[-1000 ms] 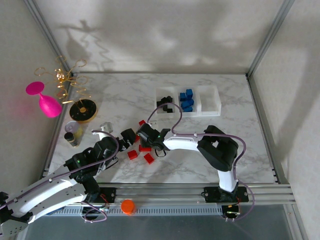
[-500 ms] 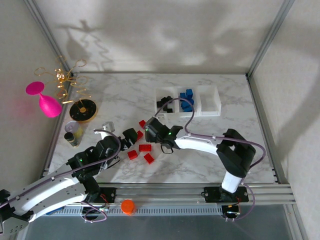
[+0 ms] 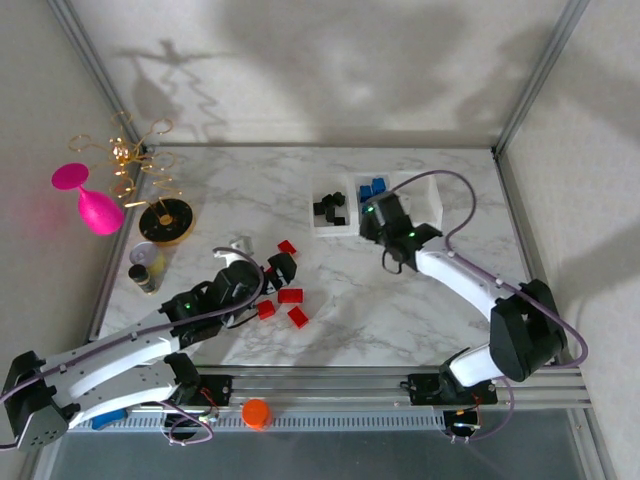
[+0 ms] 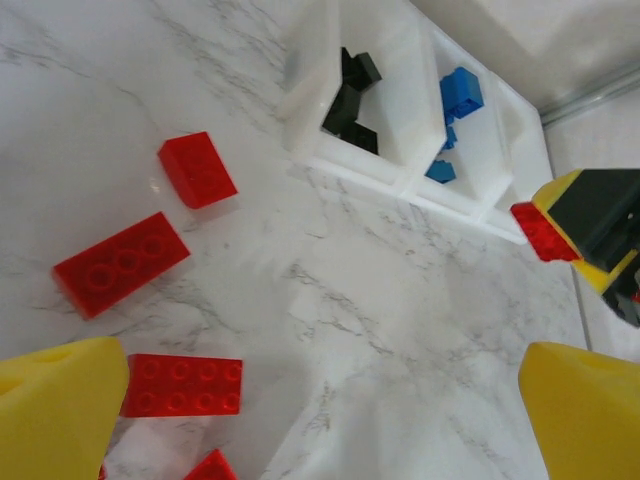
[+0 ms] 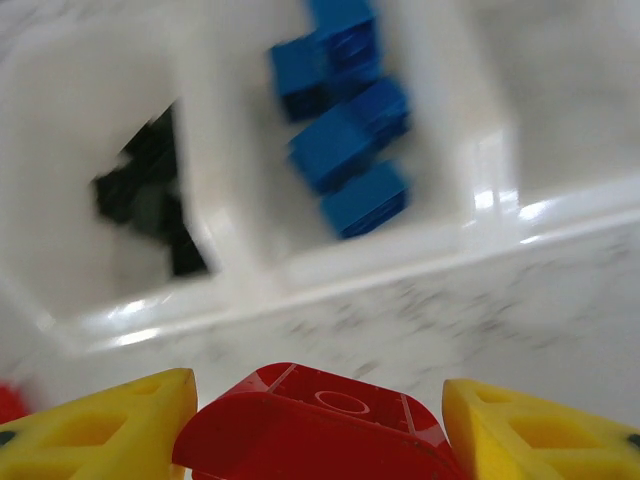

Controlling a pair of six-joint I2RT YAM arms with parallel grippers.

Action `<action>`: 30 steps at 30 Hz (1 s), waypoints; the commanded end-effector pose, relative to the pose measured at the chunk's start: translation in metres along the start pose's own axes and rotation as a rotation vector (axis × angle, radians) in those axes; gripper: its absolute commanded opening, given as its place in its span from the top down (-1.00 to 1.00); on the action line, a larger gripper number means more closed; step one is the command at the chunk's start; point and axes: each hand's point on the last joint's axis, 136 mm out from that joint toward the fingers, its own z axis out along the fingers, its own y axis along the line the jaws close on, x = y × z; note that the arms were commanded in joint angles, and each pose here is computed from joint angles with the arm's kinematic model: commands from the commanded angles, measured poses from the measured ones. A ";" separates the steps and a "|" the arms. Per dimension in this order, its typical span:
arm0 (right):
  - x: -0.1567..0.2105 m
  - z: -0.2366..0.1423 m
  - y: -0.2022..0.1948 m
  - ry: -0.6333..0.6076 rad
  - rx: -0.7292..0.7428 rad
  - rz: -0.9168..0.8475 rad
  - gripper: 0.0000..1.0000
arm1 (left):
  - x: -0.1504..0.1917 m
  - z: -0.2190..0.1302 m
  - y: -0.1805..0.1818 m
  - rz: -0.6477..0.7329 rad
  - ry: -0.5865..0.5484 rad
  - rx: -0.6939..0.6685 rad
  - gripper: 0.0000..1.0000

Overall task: Sort the legos into containers by color
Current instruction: Place the lego in the container.

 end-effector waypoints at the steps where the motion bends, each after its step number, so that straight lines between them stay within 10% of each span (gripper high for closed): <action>1: -0.028 0.004 -0.042 -0.048 0.088 0.021 -0.22 | -0.010 0.004 -0.031 -0.011 -0.006 0.084 -0.99; 30: -0.128 0.137 -0.091 -0.075 0.236 0.070 -0.41 | -0.001 0.041 -0.079 0.055 0.048 0.126 -0.99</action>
